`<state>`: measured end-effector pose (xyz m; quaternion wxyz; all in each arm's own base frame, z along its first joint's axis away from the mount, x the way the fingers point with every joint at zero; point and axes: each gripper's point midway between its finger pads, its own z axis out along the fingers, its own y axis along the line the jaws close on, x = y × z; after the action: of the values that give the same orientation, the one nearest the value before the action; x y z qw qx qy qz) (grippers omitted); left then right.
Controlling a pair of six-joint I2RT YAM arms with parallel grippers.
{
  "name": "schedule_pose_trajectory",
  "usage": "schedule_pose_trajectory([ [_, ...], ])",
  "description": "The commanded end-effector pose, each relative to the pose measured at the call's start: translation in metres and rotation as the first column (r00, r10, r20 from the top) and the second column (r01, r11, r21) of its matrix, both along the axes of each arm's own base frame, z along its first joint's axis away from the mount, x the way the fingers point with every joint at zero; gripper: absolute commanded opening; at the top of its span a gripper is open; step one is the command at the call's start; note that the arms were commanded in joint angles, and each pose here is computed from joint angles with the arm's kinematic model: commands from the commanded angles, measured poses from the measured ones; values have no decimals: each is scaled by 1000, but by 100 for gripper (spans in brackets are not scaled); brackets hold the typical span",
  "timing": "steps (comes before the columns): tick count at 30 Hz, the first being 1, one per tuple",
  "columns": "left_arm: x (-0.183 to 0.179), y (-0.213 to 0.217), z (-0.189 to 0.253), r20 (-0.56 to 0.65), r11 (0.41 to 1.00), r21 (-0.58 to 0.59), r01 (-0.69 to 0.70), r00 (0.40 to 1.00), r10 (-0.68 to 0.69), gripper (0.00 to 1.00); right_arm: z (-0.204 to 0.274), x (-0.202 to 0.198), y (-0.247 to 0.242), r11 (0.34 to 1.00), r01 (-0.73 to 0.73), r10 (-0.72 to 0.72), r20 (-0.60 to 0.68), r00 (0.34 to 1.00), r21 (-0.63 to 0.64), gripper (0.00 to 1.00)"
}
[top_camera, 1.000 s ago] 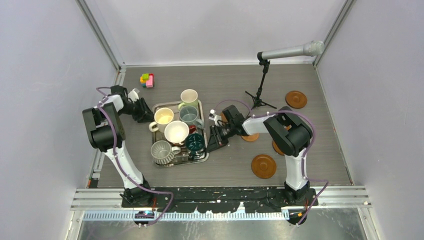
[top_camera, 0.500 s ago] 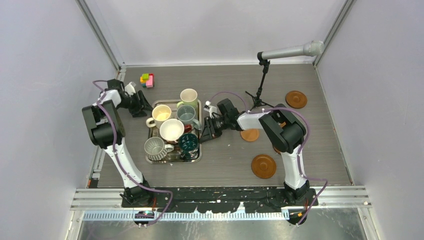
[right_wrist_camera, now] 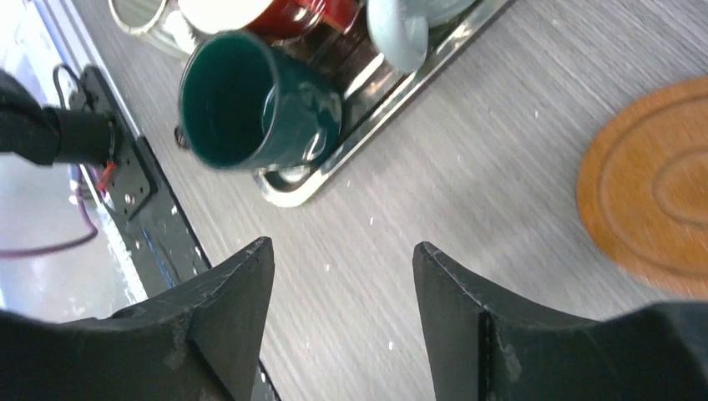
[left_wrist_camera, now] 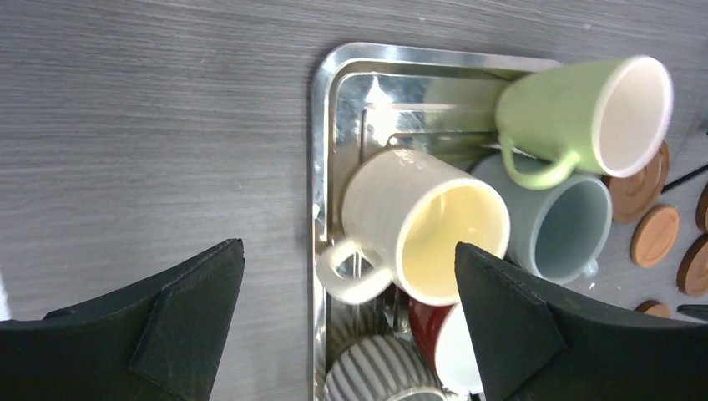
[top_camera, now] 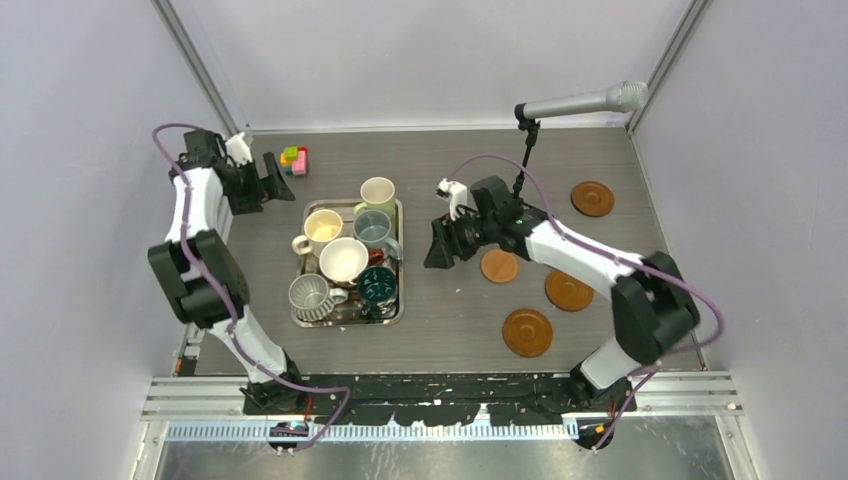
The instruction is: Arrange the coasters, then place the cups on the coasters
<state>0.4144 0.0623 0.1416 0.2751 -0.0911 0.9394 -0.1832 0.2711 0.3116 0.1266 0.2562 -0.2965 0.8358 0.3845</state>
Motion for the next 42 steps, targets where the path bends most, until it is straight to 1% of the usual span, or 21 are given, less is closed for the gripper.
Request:
schedule_pose_trajectory([
  [1, -37, -24, 44, 93, 994, 53, 99, 990, -104, 100, 3, -20, -51, 990, 14, 5, 131, 991, -140, 69],
  [4, -54, -40, 60, 136, 986, 99, 135, 980, -148, 100, -1, -22, -82, 971, 53, -4, 208, 978, -232, 69],
  [6, -64, -52, 68, 159, 979, 127, 158, 971, -177, 100, -6, -16, -104, 947, 122, -39, 272, 961, -297, 70],
  [8, -71, -66, 74, 176, 972, 154, 179, 963, -205, 100, -6, -5, -125, 922, 211, -104, 320, 942, -323, 69],
  [10, -77, -78, 80, 191, 966, 170, 194, 955, -225, 100, -2, 6, -144, 905, 292, -181, 341, 923, -309, 69],
  [13, -84, -94, 88, 207, 965, 154, 212, 948, -242, 100, 7, 27, -177, 867, 414, -295, 384, 875, -277, 67],
  [15, -87, -102, 92, 207, 965, 128, 228, 946, -251, 100, 13, 42, -202, 836, 486, -351, 431, 831, -256, 66],
  [17, -89, -108, 97, 215, 965, 102, 240, 942, -257, 100, 12, 55, -218, 811, 527, -375, 468, 801, -253, 64],
  [20, -89, -113, 106, 241, 970, 78, 232, 939, -244, 100, 10, 73, -227, 801, 561, -411, 486, 771, -211, 62],
  [23, -89, -113, 114, 259, 971, 77, 228, 936, -240, 100, 9, 90, -228, 797, 573, -428, 490, 759, -192, 59],
  [27, -91, -115, 118, 244, 969, 67, 237, 938, -246, 100, 4, 114, -227, 789, 586, -440, 499, 747, -183, 57],
  [31, -93, -115, 116, 236, 969, 61, 238, 940, -246, 100, 0, 133, -221, 801, 578, -431, 520, 737, -154, 56],
  [35, -93, -114, 115, 229, 971, 60, 231, 944, -238, 100, -6, 151, -222, 794, 588, -427, 547, 720, -155, 54],
  [38, -93, -115, 117, 232, 971, 59, 230, 943, -238, 100, -12, 162, -222, 794, 587, -420, 553, 720, -161, 52],
  [42, -89, -112, 122, 243, 972, 76, 221, 942, -233, 99, -20, 176, -221, 788, 595, -426, 557, 713, -158, 47],
])
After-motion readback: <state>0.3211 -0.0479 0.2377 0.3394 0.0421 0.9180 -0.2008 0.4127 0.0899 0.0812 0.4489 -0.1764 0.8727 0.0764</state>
